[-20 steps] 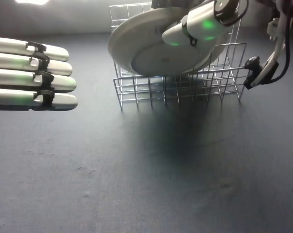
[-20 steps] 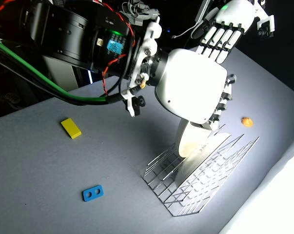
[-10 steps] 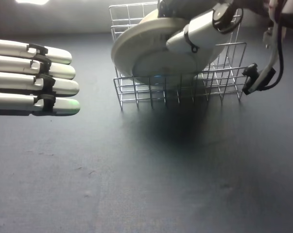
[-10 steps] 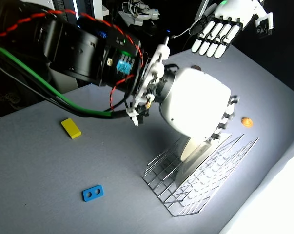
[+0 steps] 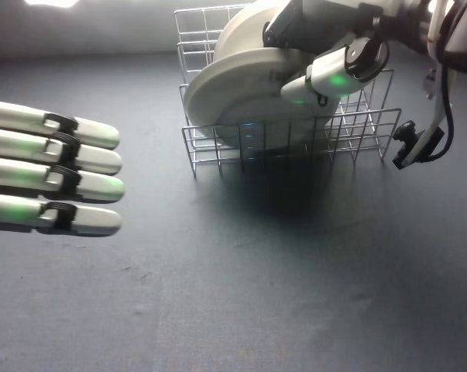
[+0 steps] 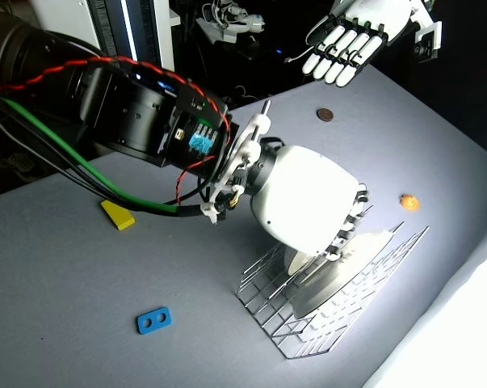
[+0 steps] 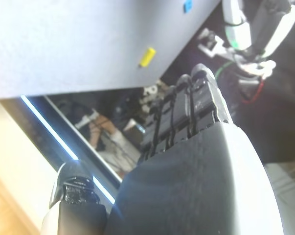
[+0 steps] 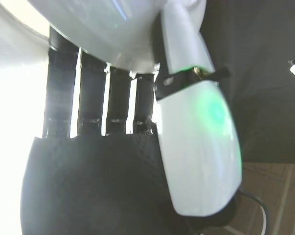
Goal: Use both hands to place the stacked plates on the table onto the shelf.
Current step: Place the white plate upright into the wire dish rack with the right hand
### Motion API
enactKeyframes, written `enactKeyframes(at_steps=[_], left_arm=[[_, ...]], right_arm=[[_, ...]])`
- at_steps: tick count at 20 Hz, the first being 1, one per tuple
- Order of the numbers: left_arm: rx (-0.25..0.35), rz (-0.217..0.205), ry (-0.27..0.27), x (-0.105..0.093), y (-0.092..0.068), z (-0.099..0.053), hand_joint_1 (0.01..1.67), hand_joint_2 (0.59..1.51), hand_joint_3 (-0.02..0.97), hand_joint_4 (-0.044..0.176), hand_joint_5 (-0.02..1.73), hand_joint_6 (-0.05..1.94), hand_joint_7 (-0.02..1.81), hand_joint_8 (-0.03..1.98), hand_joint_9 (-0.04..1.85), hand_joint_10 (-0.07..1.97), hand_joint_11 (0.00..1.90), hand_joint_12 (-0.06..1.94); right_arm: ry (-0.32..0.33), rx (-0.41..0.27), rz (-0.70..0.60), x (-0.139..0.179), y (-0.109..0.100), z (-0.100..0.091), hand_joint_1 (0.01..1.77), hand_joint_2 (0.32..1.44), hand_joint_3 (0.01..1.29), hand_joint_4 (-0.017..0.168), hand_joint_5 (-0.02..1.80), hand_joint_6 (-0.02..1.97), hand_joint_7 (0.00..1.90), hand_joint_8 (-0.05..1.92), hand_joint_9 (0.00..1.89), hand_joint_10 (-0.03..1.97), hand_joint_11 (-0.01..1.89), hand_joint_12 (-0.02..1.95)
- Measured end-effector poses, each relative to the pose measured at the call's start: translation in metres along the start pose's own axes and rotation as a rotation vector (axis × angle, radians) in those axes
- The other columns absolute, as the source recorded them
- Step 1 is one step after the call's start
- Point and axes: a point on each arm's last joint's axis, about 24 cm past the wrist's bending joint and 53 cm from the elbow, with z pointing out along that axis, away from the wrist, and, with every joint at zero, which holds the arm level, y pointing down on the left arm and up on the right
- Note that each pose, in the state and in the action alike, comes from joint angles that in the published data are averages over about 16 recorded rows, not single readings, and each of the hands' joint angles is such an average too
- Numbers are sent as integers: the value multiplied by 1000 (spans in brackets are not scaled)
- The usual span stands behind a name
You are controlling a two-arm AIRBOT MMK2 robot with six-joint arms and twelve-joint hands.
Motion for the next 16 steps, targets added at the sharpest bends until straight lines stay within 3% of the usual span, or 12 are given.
enactKeyframes(at_steps=[8, 16], left_arm=[[49, 0, -2, 0, -11, 2, 20, 1130, 16, 4, 20, 18, 20, 10, 19, -10, 15, -9], [79, 5, -8, -2, -19, 5, 20, 1124, 16, 5, 18, 17, 19, 10, 19, -10, 16, -9]], right_arm=[[2, 7, -10, 1, -4, -1, 1177, 1072, 13, -5, 839, 603, 967, 560, 968, 555, 733, 1193], [-20, -39, -34, -13, 19, -7, 1064, 1063, 12, -3, 828, 153, 981, 71, 955, 137, 605, 1134]])
